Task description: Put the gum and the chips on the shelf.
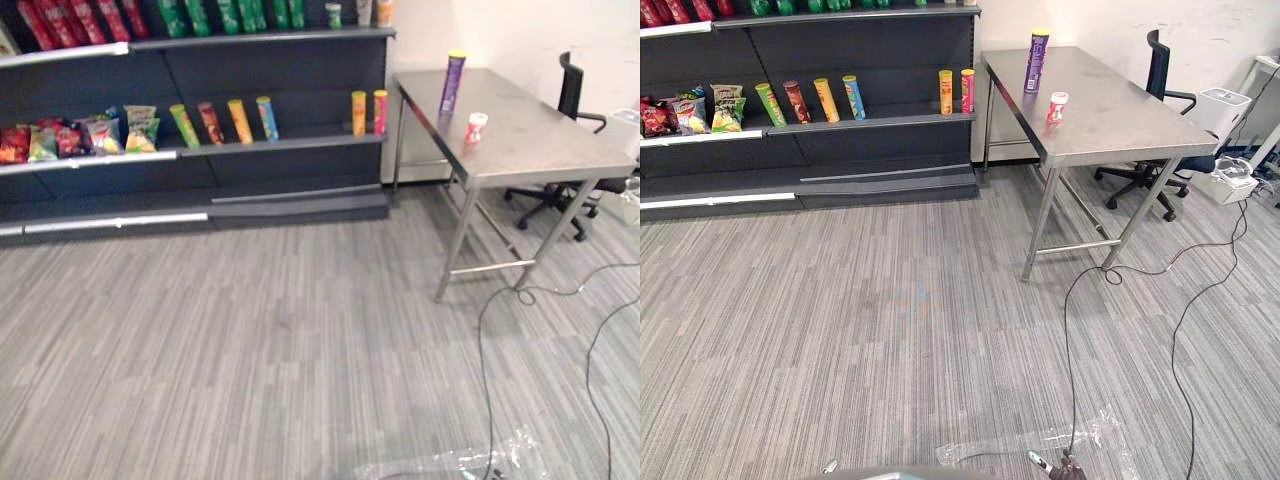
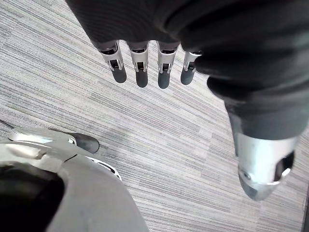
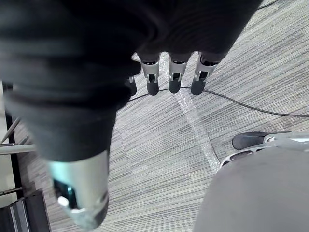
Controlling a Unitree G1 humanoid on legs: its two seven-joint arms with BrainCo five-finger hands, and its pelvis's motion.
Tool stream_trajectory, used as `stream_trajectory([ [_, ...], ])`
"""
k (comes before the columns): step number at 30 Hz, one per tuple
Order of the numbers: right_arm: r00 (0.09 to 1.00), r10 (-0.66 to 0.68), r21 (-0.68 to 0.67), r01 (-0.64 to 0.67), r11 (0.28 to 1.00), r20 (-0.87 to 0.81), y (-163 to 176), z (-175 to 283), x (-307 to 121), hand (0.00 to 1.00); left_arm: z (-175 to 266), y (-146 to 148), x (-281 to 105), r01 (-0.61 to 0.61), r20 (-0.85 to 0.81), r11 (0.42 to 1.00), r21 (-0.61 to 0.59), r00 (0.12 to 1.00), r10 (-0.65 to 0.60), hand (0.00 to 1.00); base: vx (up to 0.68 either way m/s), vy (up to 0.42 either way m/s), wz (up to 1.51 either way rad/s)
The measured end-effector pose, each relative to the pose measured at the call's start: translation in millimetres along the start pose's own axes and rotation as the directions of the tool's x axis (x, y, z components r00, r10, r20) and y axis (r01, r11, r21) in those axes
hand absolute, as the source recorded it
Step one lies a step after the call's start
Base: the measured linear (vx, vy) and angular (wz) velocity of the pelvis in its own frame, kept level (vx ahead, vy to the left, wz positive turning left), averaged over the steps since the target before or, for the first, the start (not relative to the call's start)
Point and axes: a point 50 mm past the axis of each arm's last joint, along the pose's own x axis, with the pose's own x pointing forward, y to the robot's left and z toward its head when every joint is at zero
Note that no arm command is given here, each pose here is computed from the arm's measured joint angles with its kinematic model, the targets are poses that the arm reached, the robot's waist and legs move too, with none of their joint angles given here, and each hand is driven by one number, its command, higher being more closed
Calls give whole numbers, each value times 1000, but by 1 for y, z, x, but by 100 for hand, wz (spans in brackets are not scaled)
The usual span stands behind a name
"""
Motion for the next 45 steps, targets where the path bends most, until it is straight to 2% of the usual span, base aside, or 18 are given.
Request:
stream_trajectory([
  [11, 999, 15, 27, -17, 999, 51, 6, 9, 4, 0, 4, -1, 1, -2, 8, 1000, -8, 1000, 2, 0, -6, -13, -2],
  [18, 996, 74, 79, -78, 994, 52, 8, 10, 4, 0, 4, -1, 1, -2, 8, 1000, -12, 1000, 2, 0, -21, -16, -3],
  [27, 993, 87, 74, -93, 993, 79, 10, 13, 4, 0, 6, -2, 1, 2, 20, 1000, -19, 1000, -2, 0, -4, -3, 0],
  [34, 993, 100, 122, -107, 987, 61, 10, 11, 4, 0, 7, -3, 1, 3, 27, 1000, -20, 1000, -3, 0, -13, -11, 0],
  [45, 993, 109, 120, -114, 986, 47, 13, 11, 5, 0, 12, 0, 3, -10, 43, 999, -44, 999, 12, 0, -10, -8, 0],
])
